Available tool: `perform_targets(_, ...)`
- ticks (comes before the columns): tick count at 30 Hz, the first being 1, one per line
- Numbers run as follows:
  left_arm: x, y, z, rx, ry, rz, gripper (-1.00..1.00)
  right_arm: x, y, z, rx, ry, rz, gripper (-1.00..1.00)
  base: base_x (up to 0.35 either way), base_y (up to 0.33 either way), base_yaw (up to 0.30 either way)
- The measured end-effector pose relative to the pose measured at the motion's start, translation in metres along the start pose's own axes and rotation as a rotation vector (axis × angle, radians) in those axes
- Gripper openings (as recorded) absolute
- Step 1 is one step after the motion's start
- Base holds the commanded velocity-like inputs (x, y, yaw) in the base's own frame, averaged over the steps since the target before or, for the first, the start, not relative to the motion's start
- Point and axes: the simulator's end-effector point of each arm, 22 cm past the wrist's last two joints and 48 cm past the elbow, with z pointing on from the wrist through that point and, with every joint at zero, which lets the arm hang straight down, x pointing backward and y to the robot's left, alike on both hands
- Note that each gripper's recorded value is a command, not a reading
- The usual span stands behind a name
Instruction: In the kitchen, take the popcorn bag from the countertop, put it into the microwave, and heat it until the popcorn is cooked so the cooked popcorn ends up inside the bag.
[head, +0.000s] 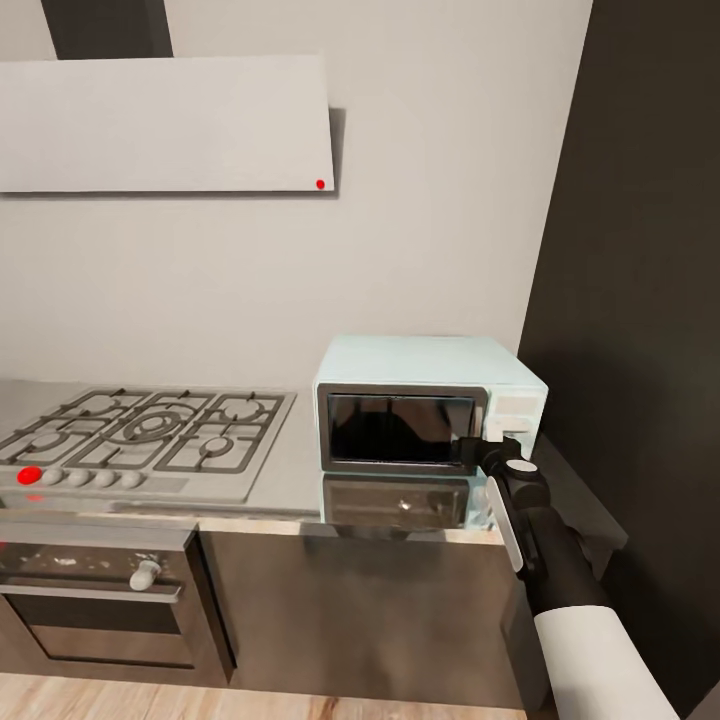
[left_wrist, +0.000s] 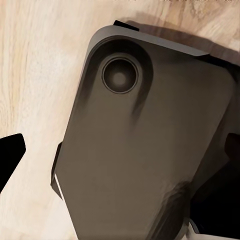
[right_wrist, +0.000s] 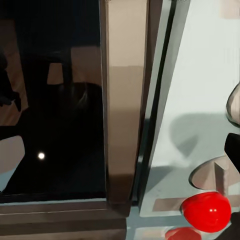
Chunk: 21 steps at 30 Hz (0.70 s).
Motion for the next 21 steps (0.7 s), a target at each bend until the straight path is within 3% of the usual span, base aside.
perform_targets(19,-0.0003,-0.0001,0.0000,0.000,0.000,0.000,1.00,-0.0002,0.0002,0.0000,-0.001,-0.001,-0.004,1.00,0.001,0.000,0.000)
perform_targets(20,-0.0004,-0.0001,0.0000,0.000,-0.001,0.000,1.00,-0.0002,-0.0002,0.0000,0.001,-0.001,-0.004,-1.00,0.000,0.000,0.000)
perform_targets(21,-0.0004,-0.0001,0.0000,0.000,-0.001,0.000,1.00,-0.0002,-0.0005,0.0000,0.002,-0.001,-0.004,-1.00,0.000,0.000,0.000)
